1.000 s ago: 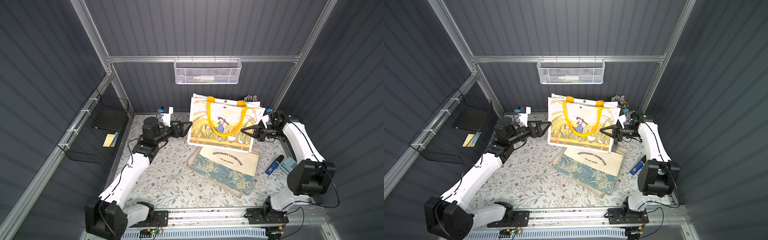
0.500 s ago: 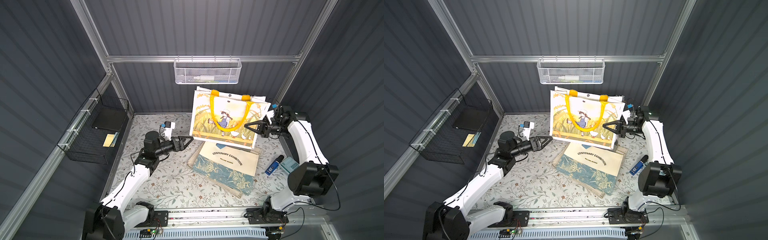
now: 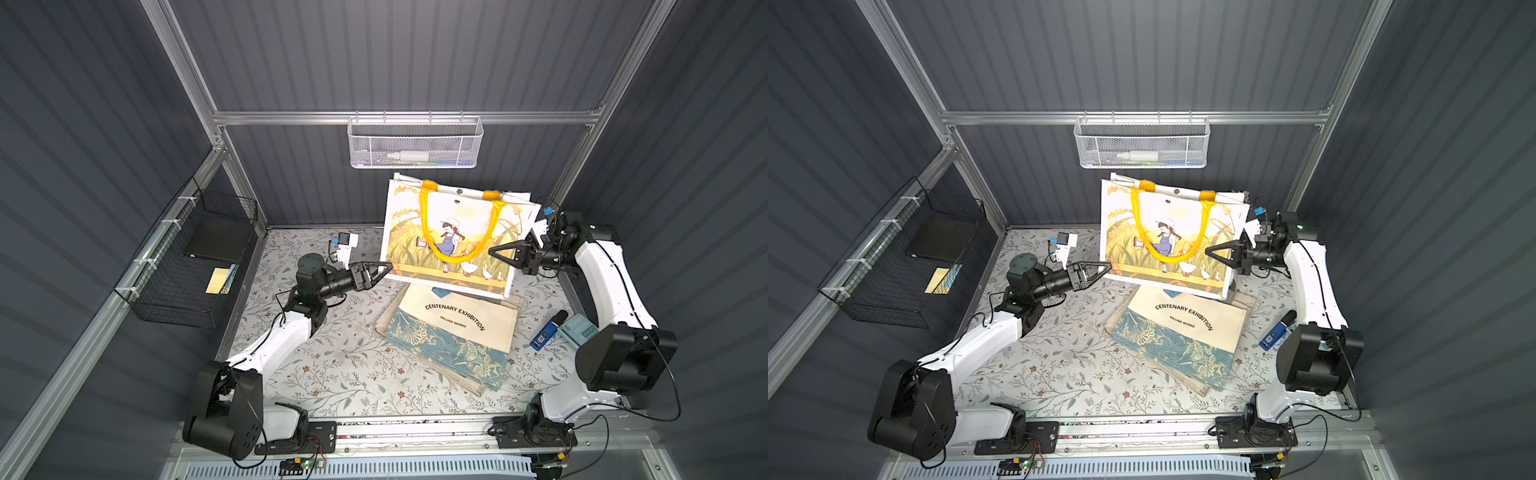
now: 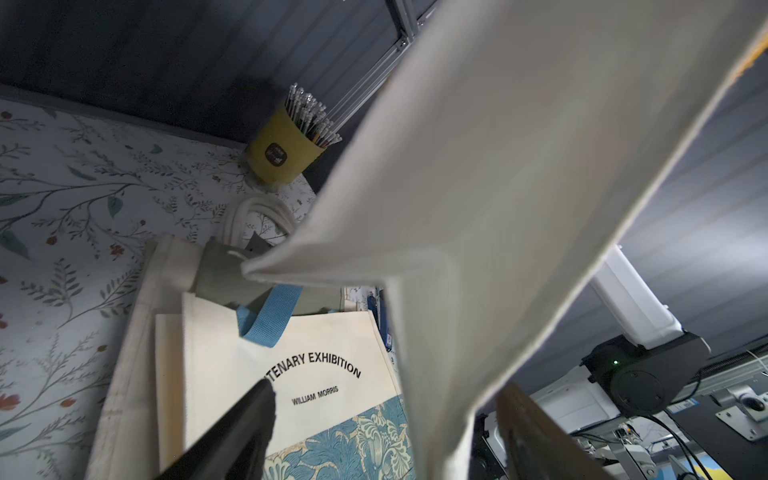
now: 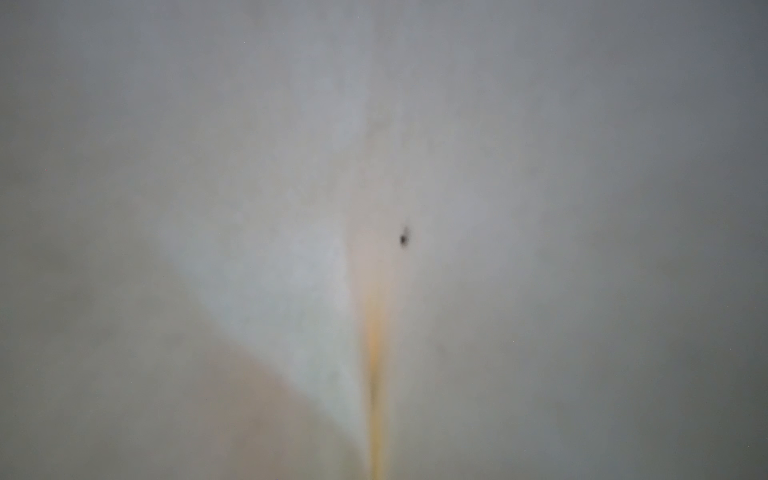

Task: Put away the canvas bag
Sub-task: Press the canvas bag at the center of the board.

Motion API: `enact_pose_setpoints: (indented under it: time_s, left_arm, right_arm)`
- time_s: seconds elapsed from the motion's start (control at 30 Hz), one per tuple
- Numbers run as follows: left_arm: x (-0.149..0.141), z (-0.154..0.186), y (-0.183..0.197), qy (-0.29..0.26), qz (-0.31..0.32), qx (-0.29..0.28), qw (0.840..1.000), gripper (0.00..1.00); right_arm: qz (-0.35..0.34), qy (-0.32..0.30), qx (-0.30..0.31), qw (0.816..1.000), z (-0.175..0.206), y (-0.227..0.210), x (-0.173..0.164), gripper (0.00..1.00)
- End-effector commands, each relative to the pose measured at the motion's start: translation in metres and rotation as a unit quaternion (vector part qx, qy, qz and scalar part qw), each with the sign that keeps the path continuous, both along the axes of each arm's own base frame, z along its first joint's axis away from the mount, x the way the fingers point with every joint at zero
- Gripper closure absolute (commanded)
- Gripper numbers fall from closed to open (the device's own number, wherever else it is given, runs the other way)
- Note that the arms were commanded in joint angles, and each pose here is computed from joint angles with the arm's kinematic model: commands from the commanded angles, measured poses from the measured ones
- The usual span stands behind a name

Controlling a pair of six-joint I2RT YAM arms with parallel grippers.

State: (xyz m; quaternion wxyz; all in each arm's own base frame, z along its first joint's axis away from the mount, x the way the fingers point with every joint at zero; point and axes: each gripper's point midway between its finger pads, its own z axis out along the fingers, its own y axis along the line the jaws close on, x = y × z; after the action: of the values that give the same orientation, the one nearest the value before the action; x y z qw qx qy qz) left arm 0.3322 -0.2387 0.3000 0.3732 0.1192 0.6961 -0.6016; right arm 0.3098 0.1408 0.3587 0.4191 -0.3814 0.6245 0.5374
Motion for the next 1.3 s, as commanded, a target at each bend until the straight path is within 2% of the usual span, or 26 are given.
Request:
enact_pose_setpoints:
  time_s: [0.0, 0.13, 0.23, 0.37, 0.47, 0.63, 0.77, 0.97, 1.27]
  left_arm:
    - [-0.006, 0.036, -0.009, -0.064, -0.052, -0.021, 0.996, 0.29]
    - [-0.01, 0.048, -0.02, -0.063, -0.105, -0.042, 0.992, 0.47]
    - [-0.018, 0.038, -0.029, -0.033, -0.155, -0.027, 0.987, 0.49]
    - [-0.029, 0.015, -0.028, -0.003, -0.17, 0.039, 0.985, 0.46]
    - [-0.035, 0.015, -0.023, -0.002, -0.176, 0.08, 0.981, 0.45]
    - [-0.028, 0.024, -0.017, 0.01, -0.174, 0.08, 0.981, 0.46]
    - [-0.02, 0.024, -0.007, 0.032, -0.165, 0.07, 0.983, 0.4]
    - [-0.018, 0.018, -0.005, 0.053, -0.177, 0.059, 0.981, 0.33]
    - [0.001, 0.009, -0.012, 0.055, -0.184, 0.046, 0.98, 0.3]
  right_arm:
    - [0.014, -0.018, 0.078, 0.997, 0.039, 0.0, -0.014, 1.0]
    - [0.013, -0.011, 0.079, 0.997, 0.037, 0.0, -0.013, 1.0]
    - [0.013, -0.01, 0.079, 0.997, 0.039, -0.001, -0.012, 1.0]
    - [0.012, 0.006, 0.081, 0.997, 0.042, -0.002, -0.006, 1.0]
    - [0.008, 0.043, 0.085, 0.995, 0.037, -0.005, 0.004, 1.0]
    - [0.004, 0.119, 0.093, 0.989, 0.02, -0.008, 0.017, 1.0]
    - [-0.001, 0.146, 0.097, 0.985, 0.014, -0.011, 0.02, 1.0]
    - [-0.001, 0.139, 0.096, 0.986, 0.021, -0.011, 0.015, 1.0]
    - [0.011, 0.146, 0.094, 0.985, 0.025, -0.005, 0.01, 1.0]
